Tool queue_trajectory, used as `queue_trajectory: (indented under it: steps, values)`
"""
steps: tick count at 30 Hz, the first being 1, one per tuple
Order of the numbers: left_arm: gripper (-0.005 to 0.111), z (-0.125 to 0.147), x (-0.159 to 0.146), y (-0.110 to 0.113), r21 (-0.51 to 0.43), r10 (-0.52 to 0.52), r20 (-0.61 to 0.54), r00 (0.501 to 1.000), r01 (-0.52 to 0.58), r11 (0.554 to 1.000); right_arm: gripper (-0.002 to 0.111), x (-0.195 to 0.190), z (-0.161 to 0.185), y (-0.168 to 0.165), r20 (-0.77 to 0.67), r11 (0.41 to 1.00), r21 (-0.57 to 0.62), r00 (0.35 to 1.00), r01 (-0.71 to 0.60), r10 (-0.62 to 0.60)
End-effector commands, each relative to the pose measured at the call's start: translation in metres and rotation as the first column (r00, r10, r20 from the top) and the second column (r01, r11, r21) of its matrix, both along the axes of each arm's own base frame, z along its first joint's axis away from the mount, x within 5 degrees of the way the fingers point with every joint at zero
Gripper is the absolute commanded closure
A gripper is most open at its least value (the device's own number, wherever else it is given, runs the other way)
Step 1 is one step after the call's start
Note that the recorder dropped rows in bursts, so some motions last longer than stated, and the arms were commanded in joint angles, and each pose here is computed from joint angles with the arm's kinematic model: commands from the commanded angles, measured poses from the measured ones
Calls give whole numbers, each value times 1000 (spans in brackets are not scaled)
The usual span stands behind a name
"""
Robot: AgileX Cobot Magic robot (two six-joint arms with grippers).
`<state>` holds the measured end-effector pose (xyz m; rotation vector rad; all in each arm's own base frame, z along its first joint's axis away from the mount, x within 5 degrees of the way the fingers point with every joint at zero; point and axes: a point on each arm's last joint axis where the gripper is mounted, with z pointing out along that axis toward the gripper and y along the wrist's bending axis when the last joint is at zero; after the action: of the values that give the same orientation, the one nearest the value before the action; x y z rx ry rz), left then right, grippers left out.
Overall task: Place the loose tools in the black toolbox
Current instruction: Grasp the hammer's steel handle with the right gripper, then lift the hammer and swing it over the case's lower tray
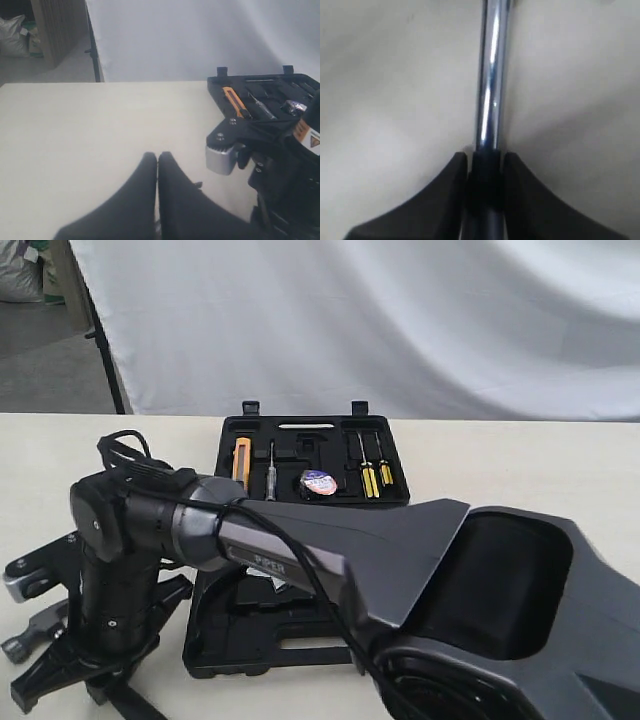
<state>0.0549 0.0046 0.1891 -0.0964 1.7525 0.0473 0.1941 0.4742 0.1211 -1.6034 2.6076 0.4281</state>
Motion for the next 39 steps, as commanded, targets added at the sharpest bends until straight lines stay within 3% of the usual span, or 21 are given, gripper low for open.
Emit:
queue_trajectory:
  steps: [1, 10, 14, 25, 39]
  values:
    - [106, 0, 0, 0, -7, 1, 3, 1000, -1, 1000, 109, -7, -16, -14, -89, 987, -145, 995, -64, 51]
    - [106, 0, 0, 0, -7, 1, 3, 1000, -1, 1000, 109, -19, -25, -26, -143, 976, -187, 986, -109, 83]
    - [106, 0, 0, 0, -7, 1, 3, 1000, -1, 1000, 109, -31, -39, -33, -162, 963, -262, 986, -65, 22]
    - [106, 0, 0, 0, -7, 1, 3, 1000, -1, 1000, 108, -63, -44, -27, -26, 929, -352, 993, -116, 114]
    - [106, 0, 0, 0, -7, 1, 3, 1000, -1, 1000, 108, -71, -43, -25, -14, 930, -359, 996, -83, 83]
